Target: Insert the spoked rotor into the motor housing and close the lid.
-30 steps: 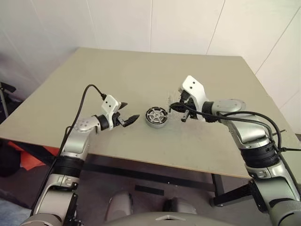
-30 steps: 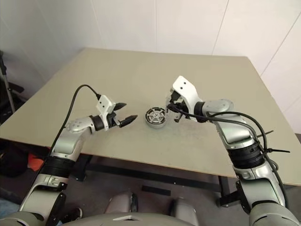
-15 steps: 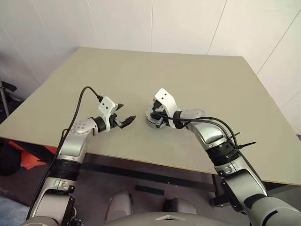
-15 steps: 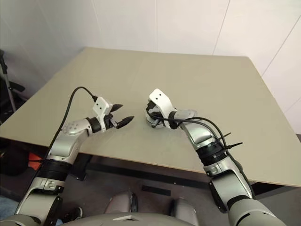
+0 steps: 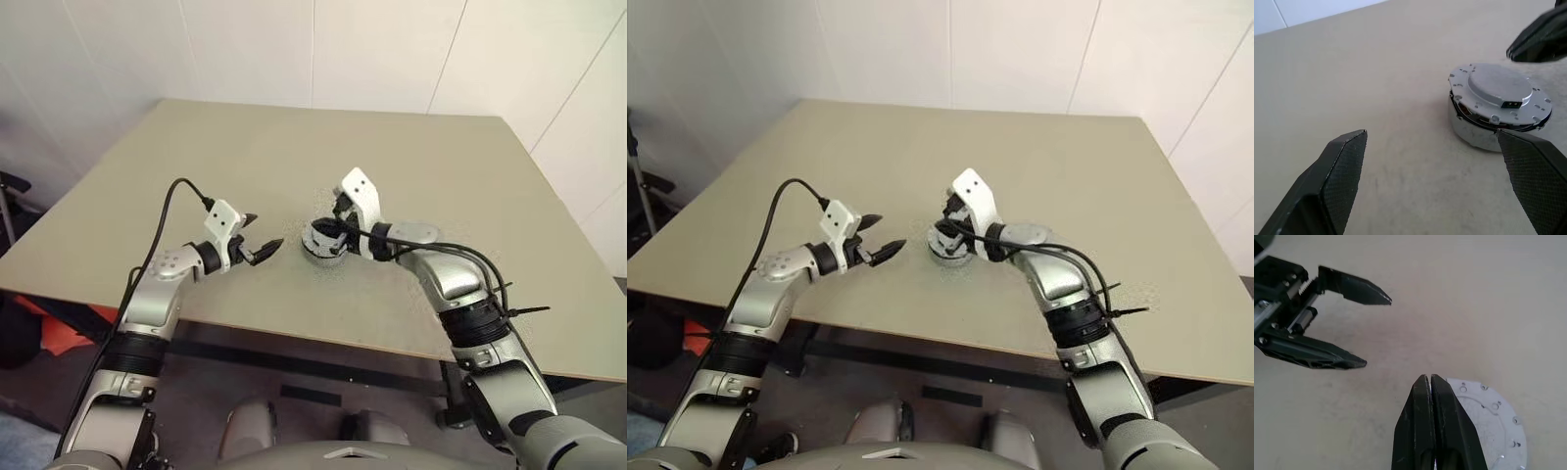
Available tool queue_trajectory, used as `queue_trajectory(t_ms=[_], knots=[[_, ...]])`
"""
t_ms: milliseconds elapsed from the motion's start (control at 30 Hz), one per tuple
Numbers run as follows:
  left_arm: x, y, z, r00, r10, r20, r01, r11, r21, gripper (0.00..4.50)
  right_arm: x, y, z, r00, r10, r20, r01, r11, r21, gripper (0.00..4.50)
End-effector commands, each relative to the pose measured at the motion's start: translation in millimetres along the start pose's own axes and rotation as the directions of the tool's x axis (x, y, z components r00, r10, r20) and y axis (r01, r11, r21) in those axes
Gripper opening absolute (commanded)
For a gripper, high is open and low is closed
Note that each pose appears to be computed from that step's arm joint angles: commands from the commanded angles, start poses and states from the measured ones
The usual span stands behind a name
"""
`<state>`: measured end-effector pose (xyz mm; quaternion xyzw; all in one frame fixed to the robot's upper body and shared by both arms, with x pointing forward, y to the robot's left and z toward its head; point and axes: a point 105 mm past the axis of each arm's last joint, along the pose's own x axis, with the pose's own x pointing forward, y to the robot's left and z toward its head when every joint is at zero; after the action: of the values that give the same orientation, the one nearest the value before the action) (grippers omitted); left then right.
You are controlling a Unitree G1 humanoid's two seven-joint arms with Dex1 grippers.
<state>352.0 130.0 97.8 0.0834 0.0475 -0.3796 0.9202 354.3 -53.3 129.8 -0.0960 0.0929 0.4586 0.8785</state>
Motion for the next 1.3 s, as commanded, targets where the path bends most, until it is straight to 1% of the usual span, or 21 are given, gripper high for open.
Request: queue_trajectory(t_ms=[33, 133, 267, 367, 400, 467, 567, 800, 867, 967, 1033, 1067, 1200, 1300], knots=[[2.3, 2.4, 13.2, 0.999, -0.007, 0.035, 0.005, 0.999, 0.036, 4.50, -0.8, -4.9, -6.3, 1.000, -0.005, 0.027, 0.006, 1.000, -0.021, 0.91], [1.9, 2.2, 11.6, 1.000, -0.011, 0.027, 0.010, 0.999, 0.041, 4.50, 2.8, -8.3, -20.6, 0.999, -0.022, 0.025, 0.021, 1.000, 0.019, 1.92], [1.1, 2.3, 10.9, 1.000, -0.014, 0.023, 0.013, 0.999, 0.040, 4.50, 7.0, -18.8, -35.5, 0.998, -0.068, 0.014, 0.068, 0.998, 0.008, 3.27], [0.2, 1.8, 10.2, 1.000, -0.016, 0.020, 0.016, 0.999, 0.041, 4.50, 9.3, -20.8, -33.3, 0.997, -0.071, 0.032, 0.071, 0.997, 0.002, 4.26], [-0.1, 1.9, 9.9, 1.000, -0.016, 0.018, 0.016, 0.999, 0.042, 4.50, 10.0, -20.8, -32.1, 0.997, -0.070, 0.038, 0.070, 0.998, 0.003, 4.48], [-0.6, 2.2, 9.7, 1.000, -0.016, 0.016, 0.015, 0.999, 0.043, 4.50, 11.4, -21.8, -33.5, 0.997, -0.074, 0.033, 0.075, 0.997, -0.004, 4.48], [-1.1, 3.3, 9.7, 1.000, -0.012, 0.015, 0.012, 0.999, 0.045, 4.50, 13.5, -21.9, -46.1, 0.997, -0.080, -0.017, 0.079, 0.996, -0.031, 4.48], [-2.8, 5.6, 9.9, 1.000, -0.004, 0.013, 0.003, 0.999, 0.048, 4.50, 13.3, -22.4, -56.1, 0.996, -0.077, -0.033, 0.077, 0.997, 0.005, 4.48], [-3.2, 5.8, 9.7, 1.000, -0.004, 0.012, 0.004, 0.999, 0.046, 4.50, 12.6, -23.7, -55.4, 0.996, -0.083, -0.027, 0.083, 0.996, 0.017, 4.48], [-4.3, 6.2, 8.8, 1.000, -0.006, 0.008, 0.006, 0.999, 0.043, 4.50, 10.9, -27.5, -46.3, 0.996, -0.094, 0.003, 0.093, 0.994, 0.047, 3.84], [-4.9, 6.3, 8.1, 1.000, -0.008, 0.006, 0.007, 0.999, 0.041, 4.50, 10.7, -29.3, -41.2, 0.994, -0.103, 0.020, 0.102, 0.993, 0.059, 3.22], [-5.1, 6.2, 7.4, 1.000, -0.008, 0.004, 0.008, 0.999, 0.039, 4.50, 11.2, -28.3, -39.4, 0.995, -0.097, 0.024, 0.095, 0.994, 0.053, 3.11], [-3.2, 3.6, 5.9, 1.000, -0.014, 0.002, 0.014, 0.999, 0.036, 4.50, 12.3, -26.1, -37.6, 0.996, -0.088, 0.023, 0.088, 0.995, 0.040, 3.11], [-2.0, 2.0, 5.6, 1.000, -0.016, 0.003, 0.016, 0.999, 0.032, 4.50, 12.3, -26.7, -46.2, 0.996, -0.092, 0.000, 0.092, 0.995, 0.046, 3.11]])
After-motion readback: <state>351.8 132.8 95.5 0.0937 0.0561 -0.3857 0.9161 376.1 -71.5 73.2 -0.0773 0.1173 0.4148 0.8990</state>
